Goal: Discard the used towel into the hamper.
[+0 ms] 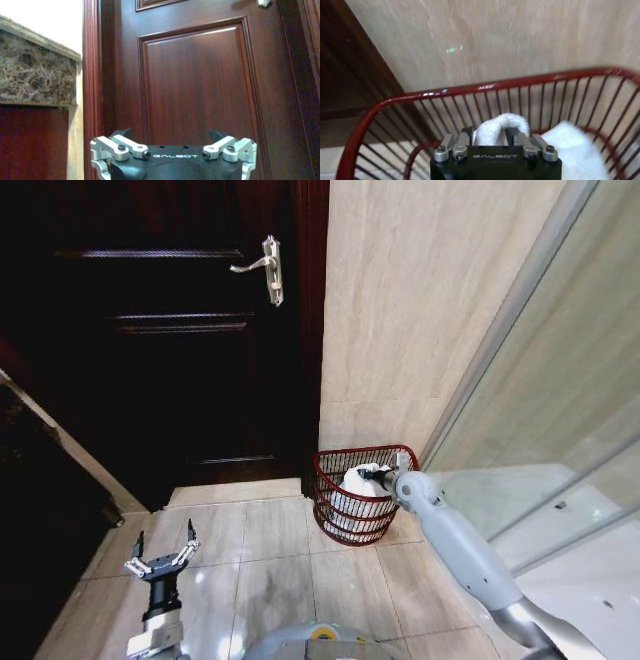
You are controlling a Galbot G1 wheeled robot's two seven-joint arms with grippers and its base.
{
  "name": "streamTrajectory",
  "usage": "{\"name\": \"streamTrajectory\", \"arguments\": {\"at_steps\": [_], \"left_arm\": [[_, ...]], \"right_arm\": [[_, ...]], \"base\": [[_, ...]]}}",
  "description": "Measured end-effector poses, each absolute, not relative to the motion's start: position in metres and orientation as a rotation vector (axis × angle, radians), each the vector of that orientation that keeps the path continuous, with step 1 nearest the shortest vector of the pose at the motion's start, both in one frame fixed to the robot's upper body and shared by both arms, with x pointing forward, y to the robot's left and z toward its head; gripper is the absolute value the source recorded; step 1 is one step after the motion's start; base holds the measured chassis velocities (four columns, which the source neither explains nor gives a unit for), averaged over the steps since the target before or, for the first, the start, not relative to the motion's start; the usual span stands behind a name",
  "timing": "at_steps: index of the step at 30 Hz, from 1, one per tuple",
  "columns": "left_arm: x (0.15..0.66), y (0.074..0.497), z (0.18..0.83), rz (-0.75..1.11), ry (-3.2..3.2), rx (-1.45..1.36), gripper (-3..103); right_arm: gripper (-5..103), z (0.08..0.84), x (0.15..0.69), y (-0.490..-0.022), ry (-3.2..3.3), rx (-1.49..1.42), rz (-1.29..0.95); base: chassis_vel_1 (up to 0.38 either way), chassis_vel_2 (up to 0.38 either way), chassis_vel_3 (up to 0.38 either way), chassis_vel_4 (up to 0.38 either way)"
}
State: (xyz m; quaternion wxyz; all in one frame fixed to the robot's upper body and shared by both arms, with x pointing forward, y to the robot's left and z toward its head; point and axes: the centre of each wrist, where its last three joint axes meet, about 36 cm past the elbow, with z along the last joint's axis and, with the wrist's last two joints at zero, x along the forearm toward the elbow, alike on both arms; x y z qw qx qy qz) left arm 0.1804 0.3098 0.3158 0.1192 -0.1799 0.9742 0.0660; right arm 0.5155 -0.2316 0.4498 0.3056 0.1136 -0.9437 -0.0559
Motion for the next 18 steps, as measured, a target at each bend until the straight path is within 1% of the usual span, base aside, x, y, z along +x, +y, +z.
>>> {"name": "streamTrajectory", "arguments": {"at_steps": [1,2,5,7,8,10,13,14,15,16,18], "left_arm": [[0.181,0.310,0.316,0.194,2.846,-0.525,100],[0.181,0.310,0.317,0.194,2.845,-0.524,100],[0.182,0.310,0.319,0.198,2.837,-0.520,100],[0.183,0.309,0.320,0.198,2.836,-0.520,100],[0.182,0.309,0.321,0.199,2.835,-0.519,100],[0.182,0.309,0.321,0.199,2.834,-0.518,100],[0.182,0.308,0.325,0.187,2.835,-0.518,100],[0.182,0.308,0.325,0.187,2.835,-0.518,100],[0.182,0.307,0.326,0.175,2.836,-0.518,100],[0.182,0.306,0.327,0.163,2.838,-0.515,100],[0.182,0.304,0.328,0.145,2.845,-0.504,100]], "right_arm": [[48,0.450,0.509,-0.232,-2.541,0.289,-0.124],[48,0.451,0.506,-0.232,-2.559,0.287,-0.122],[65,0.464,0.492,-0.232,-2.632,0.278,-0.134],[65,0.466,0.489,-0.232,-2.649,0.274,-0.137],[76,0.474,0.482,-0.230,-2.712,0.264,-0.155],[76,0.477,0.478,-0.229,-2.748,0.260,-0.164],[91,0.476,0.458,-0.226,-2.934,0.299,-0.176],[91,0.476,0.458,-0.226,-2.934,0.299,-0.176],[96,0.473,0.452,-0.226,-2.992,0.311,-0.168],[99,0.468,0.445,-0.225,-3.046,0.306,-0.155],[100,0.457,0.431,-0.227,-3.137,0.287,-0.121]], "base": [[0.000,0.000,0.000,0.000],[0.000,0.000,0.000,0.000],[0.000,0.000,0.000,0.000],[0.000,0.000,0.000,0.000],[0.000,0.000,0.000,0.000],[0.000,0.000,0.000,0.000],[0.000,0.000,0.000,0.000],[0.000,0.000,0.000,0.000],[0.000,0.000,0.000,0.000],[0.000,0.000,0.000,0.000],[0.000,0.000,0.000,0.000]]}}
